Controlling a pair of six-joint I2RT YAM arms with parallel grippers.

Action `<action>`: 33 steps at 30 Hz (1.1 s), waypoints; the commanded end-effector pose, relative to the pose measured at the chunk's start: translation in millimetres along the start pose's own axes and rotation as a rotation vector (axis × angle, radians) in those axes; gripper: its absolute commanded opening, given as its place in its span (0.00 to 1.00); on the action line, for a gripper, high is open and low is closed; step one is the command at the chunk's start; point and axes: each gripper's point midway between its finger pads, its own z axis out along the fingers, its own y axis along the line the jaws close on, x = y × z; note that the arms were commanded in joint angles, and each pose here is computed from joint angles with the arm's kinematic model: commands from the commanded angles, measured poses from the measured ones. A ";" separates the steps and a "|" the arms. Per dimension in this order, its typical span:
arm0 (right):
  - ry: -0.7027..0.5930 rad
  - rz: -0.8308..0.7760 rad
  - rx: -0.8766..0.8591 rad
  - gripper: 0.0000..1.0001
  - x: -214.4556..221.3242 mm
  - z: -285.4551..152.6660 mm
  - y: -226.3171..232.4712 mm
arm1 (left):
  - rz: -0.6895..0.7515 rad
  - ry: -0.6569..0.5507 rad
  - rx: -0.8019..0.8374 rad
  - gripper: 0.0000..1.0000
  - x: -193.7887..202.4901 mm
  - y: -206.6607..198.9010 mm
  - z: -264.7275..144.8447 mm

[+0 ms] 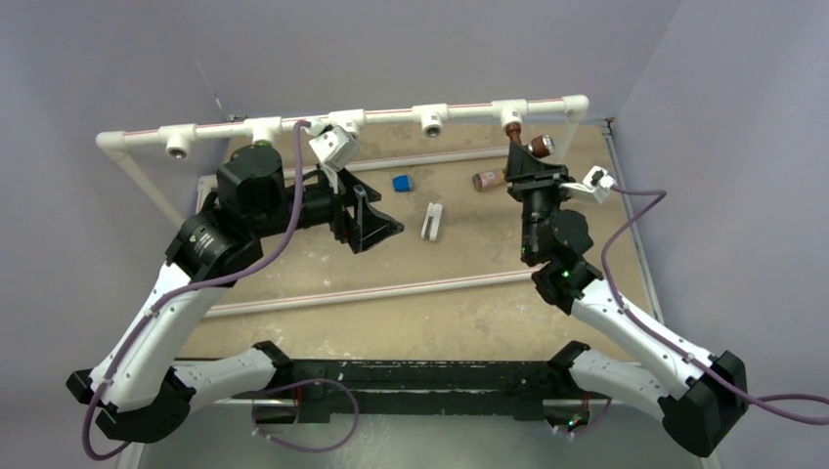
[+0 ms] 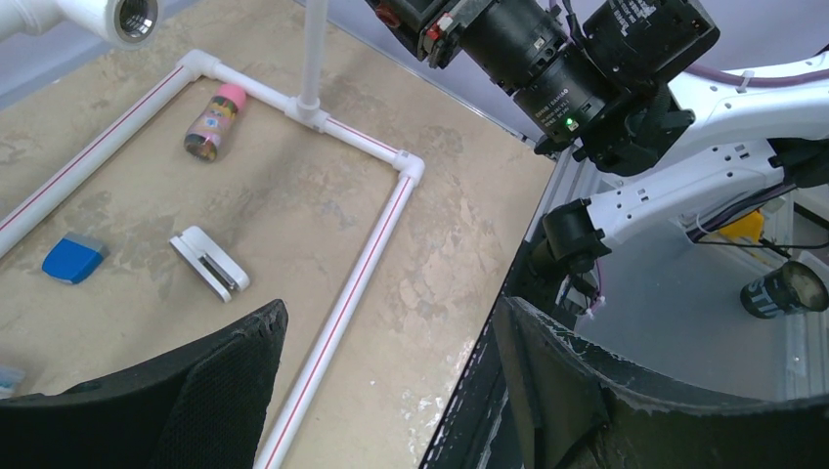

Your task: Install the water faucets

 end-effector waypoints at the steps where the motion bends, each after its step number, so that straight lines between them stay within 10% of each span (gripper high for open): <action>1: 0.024 0.580 -0.094 0.00 -24.6 -5.7 49.8 | -0.003 0.002 0.019 0.77 -1.0 -4.6 -0.2; 15: 0.190 1.048 -0.115 0.00 -19.5 -4.3 36.7 | -0.007 0.002 0.026 0.77 -2.2 -5.6 1.2; 24: 0.126 0.903 -0.072 0.55 -26.9 -13.7 17.5 | -0.012 0.003 0.026 0.77 -2.4 -6.3 0.3; 33: 0.201 0.624 -0.017 0.71 -8.1 -25.2 2.8 | -0.010 0.002 0.021 0.77 -5.1 -4.8 2.1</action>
